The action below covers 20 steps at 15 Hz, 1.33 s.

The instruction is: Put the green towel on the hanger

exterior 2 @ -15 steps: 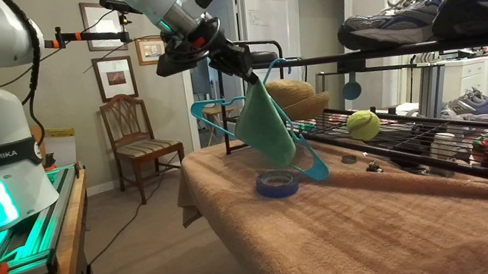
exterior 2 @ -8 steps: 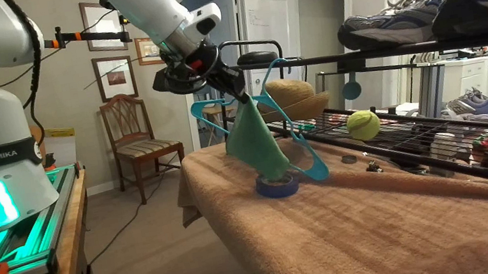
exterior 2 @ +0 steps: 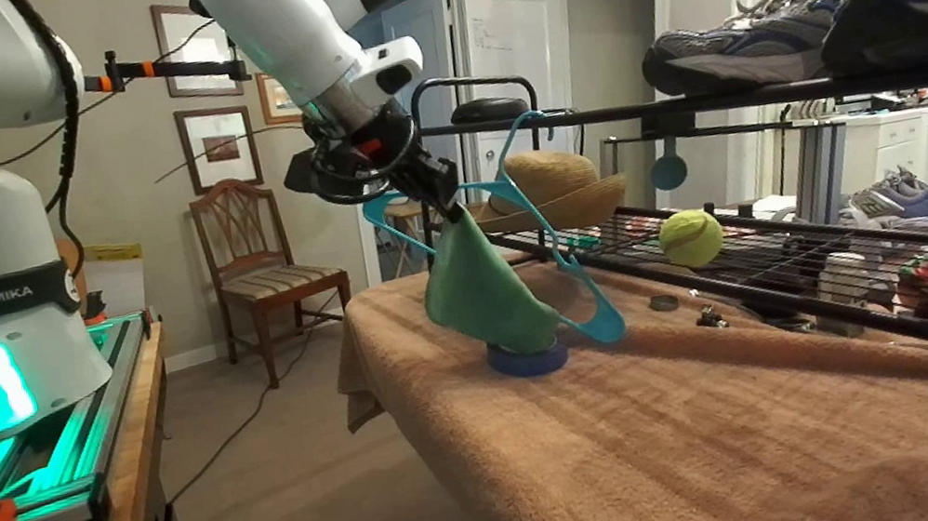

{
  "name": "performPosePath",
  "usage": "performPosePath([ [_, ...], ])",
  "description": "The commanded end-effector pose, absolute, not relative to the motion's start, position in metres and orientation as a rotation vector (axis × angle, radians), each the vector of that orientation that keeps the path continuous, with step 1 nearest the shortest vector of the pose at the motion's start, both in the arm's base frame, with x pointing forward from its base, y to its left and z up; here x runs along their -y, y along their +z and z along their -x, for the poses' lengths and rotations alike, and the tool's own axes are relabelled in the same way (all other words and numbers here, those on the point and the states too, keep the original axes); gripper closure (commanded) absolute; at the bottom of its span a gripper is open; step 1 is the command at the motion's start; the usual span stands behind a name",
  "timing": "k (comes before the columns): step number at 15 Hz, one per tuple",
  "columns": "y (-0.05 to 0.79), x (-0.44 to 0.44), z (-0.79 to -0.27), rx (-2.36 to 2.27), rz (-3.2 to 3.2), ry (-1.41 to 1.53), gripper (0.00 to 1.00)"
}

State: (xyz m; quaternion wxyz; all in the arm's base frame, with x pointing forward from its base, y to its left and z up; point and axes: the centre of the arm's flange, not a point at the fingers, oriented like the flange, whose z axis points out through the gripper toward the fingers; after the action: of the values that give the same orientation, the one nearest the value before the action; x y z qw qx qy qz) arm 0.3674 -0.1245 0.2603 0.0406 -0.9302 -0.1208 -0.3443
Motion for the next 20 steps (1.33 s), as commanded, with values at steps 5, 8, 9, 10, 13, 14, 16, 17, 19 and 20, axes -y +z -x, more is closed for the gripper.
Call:
performPosePath([
  [5,0.236,0.114,-0.374,0.682,2.868,-0.897,0.99],
  [8,0.232,0.107,-0.376,0.789,2.838,-0.889,0.99],
  [9,0.232,0.104,-0.376,0.820,2.826,-0.892,0.99],
  [10,0.233,0.101,-0.377,0.847,2.813,-0.905,0.99],
  [13,0.230,0.097,-0.380,0.926,2.788,-0.927,0.99],
  [14,0.230,0.096,-0.380,0.961,2.777,-0.931,0.99],
  [16,0.228,0.094,-0.380,1.045,2.759,-0.943,0.99],
  [17,0.227,0.093,-0.379,1.087,2.749,-0.945,0.99],
  [19,0.224,0.093,-0.378,1.189,2.736,-0.948,0.99],
  [20,0.222,0.093,-0.377,1.251,2.730,-0.946,0.99],
])
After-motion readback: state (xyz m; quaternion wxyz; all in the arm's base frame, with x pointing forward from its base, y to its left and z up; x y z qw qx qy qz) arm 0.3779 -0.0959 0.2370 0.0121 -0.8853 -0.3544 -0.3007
